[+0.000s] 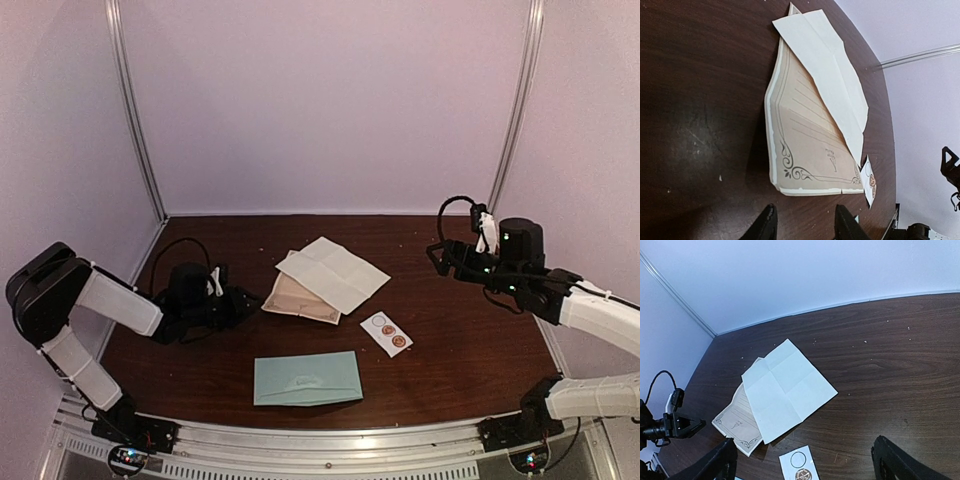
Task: Place the letter into the envelope and seal it
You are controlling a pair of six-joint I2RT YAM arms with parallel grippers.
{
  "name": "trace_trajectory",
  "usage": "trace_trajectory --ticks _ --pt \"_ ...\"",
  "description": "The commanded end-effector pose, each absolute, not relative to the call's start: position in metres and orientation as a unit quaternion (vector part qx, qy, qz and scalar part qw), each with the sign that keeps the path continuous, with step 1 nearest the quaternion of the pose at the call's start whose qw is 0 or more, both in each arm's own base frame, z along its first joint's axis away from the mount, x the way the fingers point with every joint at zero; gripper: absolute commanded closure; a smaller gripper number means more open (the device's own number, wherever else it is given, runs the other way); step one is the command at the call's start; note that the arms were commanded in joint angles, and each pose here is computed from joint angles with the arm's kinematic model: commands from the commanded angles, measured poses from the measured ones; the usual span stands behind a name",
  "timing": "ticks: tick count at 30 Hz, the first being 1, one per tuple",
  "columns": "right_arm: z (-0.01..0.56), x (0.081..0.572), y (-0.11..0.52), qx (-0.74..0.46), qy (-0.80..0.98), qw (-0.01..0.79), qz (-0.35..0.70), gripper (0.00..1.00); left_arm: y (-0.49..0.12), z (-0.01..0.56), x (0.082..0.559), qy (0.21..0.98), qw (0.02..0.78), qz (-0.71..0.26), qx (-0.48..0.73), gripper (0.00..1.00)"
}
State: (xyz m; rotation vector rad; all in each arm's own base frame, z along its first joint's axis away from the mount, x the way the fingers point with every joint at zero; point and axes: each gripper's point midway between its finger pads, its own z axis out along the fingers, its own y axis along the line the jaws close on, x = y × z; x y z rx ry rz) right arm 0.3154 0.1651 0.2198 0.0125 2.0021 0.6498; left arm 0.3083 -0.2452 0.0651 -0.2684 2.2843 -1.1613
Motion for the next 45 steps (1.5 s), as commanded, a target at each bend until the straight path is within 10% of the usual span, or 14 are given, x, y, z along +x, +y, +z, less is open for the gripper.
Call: trace_trajectory --ticks 1,26,33,45 --pt "0.236 0.316 0.161 0.009 0.815 0.516 0.262 0.05 -0.261 0.077 0.324 0.836 0.291 -0.457 -0.085 0.63" --pt "0.252 0.315 0.150 0.008 0.810 0.538 0.235 0.04 -0.273 0.039 0.348 0.853 0.266 -0.437 -0.108 0.74" --pt "0.250 0.315 0.148 0.009 0.812 0.537 0.230 0.04 -0.280 0.042 0.354 0.844 0.265 -0.453 -0.111 0.92" --pt "0.259 0.305 0.134 0.026 0.806 0.551 0.216 0.04 -0.224 0.112 0.355 0.843 0.373 -0.370 -0.116 1.00"
